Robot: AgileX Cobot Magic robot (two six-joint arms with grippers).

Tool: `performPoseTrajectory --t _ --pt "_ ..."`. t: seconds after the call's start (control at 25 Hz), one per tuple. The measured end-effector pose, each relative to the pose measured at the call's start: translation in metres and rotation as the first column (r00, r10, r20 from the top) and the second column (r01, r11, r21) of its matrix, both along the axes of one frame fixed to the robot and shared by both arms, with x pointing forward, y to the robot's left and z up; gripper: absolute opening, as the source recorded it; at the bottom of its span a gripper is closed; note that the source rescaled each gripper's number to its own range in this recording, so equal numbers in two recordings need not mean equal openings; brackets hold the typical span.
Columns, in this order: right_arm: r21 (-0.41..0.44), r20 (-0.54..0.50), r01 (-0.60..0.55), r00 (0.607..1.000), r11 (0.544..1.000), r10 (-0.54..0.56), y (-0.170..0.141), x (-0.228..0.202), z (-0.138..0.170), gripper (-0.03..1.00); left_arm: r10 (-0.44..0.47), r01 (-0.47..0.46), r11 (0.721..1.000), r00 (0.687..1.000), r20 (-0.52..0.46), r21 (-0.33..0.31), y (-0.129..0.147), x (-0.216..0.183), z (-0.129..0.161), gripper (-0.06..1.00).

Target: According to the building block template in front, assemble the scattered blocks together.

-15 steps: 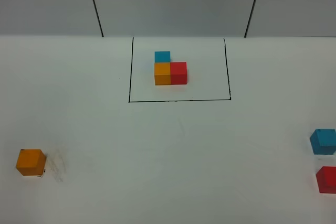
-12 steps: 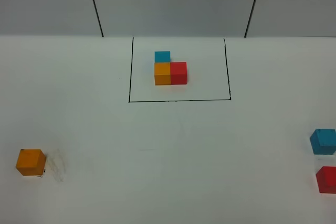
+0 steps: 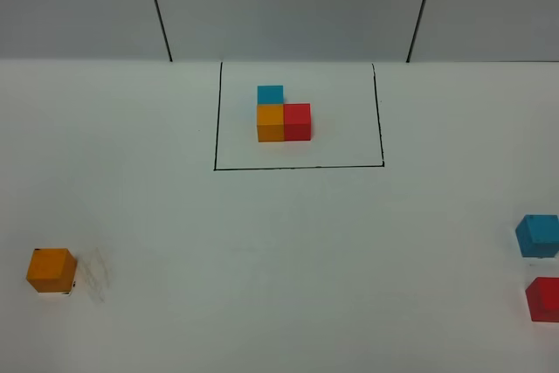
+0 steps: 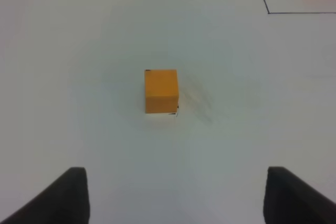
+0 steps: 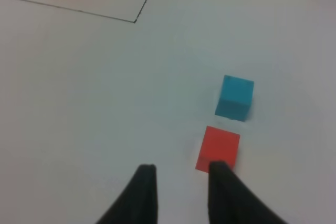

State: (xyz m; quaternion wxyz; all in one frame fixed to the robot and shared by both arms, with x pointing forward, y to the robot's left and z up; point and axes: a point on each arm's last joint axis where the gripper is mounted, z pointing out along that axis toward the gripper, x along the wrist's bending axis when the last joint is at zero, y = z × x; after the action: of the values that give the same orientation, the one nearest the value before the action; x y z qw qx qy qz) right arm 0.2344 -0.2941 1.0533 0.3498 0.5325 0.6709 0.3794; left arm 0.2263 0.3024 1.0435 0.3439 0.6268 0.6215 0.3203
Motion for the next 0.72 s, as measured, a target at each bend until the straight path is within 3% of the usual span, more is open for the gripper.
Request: performPoseTrajectory --t 0.44,0.56,0.72 --pt "0.0 0.0 0.0 1.0 1.0 0.0 0.0 0.0 0.0 0.0 0.004 -0.004 1.0 1.0 -0.023 0.005 0.0 0.006 0.004 0.5" --pt "0.0 0.0 0.0 1.0 1.0 0.0 0.0 0.0 0.0 0.0 0.042 -0.041 0.999 0.998 -0.053 0.033 0.003 0.026 0.018 0.5" --pt "0.0 0.0 0.0 1.0 1.0 0.0 0.0 0.0 0.0 0.0 0.084 -0.084 0.996 0.984 -0.155 0.007 0.002 0.069 0.035 0.5"
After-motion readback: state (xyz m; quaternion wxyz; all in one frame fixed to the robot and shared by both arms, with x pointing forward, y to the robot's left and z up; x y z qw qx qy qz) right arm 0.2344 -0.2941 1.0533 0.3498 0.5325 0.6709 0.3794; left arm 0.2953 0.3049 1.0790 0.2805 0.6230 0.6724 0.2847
